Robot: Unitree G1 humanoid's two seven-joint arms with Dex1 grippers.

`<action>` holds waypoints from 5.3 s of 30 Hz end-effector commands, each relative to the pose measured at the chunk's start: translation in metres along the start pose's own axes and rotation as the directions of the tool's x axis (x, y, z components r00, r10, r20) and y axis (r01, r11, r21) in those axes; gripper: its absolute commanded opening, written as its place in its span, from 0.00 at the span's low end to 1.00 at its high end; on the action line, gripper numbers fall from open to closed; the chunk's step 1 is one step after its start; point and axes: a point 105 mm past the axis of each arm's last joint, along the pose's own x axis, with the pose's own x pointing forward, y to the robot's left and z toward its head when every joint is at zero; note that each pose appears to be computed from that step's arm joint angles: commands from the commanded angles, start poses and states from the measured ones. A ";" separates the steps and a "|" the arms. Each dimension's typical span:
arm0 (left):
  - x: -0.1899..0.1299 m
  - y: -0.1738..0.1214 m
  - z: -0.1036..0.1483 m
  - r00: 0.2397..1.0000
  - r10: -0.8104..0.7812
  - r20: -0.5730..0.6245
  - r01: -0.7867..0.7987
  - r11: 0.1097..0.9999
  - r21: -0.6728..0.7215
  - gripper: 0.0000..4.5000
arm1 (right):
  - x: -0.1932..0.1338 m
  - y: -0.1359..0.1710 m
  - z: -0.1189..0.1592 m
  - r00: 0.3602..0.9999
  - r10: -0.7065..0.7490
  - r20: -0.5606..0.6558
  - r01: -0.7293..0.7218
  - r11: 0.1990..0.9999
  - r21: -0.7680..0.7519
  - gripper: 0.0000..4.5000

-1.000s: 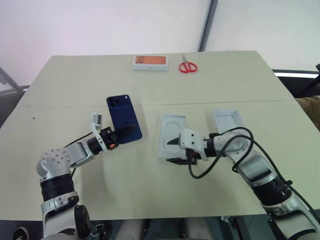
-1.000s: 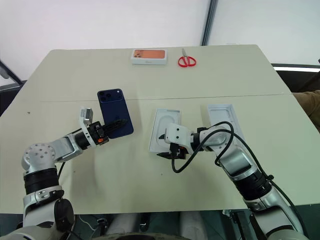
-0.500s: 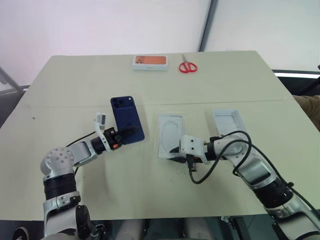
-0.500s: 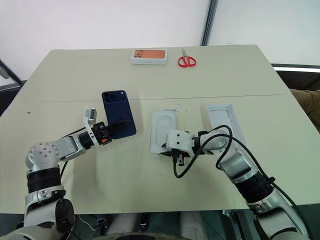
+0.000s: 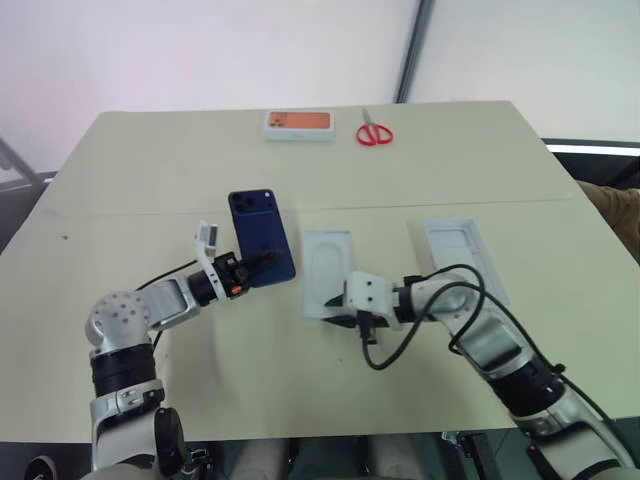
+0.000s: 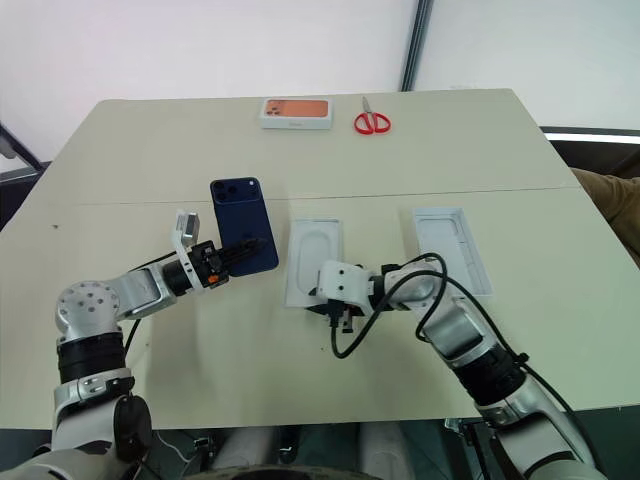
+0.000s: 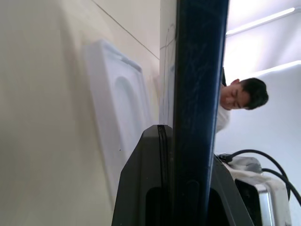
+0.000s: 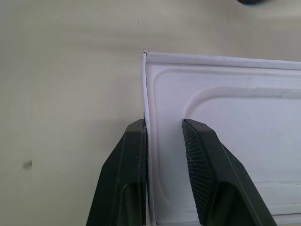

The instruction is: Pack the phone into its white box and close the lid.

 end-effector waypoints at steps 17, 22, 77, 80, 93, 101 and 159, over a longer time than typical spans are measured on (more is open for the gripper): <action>0.005 -0.016 -0.012 0.997 -0.060 -0.043 0.061 0.998 0.013 0.00 | -0.031 -0.018 0.048 0.986 -0.068 0.153 0.050 0.992 0.119 0.67; 0.015 -0.013 -0.024 0.995 -0.059 -0.086 0.058 0.998 -0.015 0.00 | -0.068 -0.020 0.027 0.993 -0.099 0.070 0.090 0.989 0.118 0.67; 0.024 -0.018 -0.039 0.942 0.017 -0.334 0.021 0.994 0.107 0.93 | -0.047 -0.042 0.005 0.976 -0.217 0.028 0.215 0.975 0.052 0.68; 0.025 -0.019 -0.037 0.943 0.013 -0.334 0.024 0.994 0.109 0.93 | -0.047 -0.042 0.005 0.976 -0.217 0.028 0.216 0.975 0.050 0.68; 0.008 -0.024 -0.028 0.941 0.052 -0.336 0.008 0.984 0.175 0.93 | -0.045 -0.044 0.005 0.976 -0.216 0.029 0.215 0.976 0.044 0.68; -0.014 -0.021 -0.004 0.954 0.131 -0.270 -0.062 0.966 0.250 0.93 | -0.045 -0.047 0.005 0.976 -0.216 0.025 0.215 0.976 0.037 0.68; 0.126 -0.007 -0.126 0.823 0.151 -0.547 0.188 0.837 0.514 0.01 | -0.141 -0.025 -0.090 0.870 -0.347 -0.349 0.398 0.913 0.085 0.00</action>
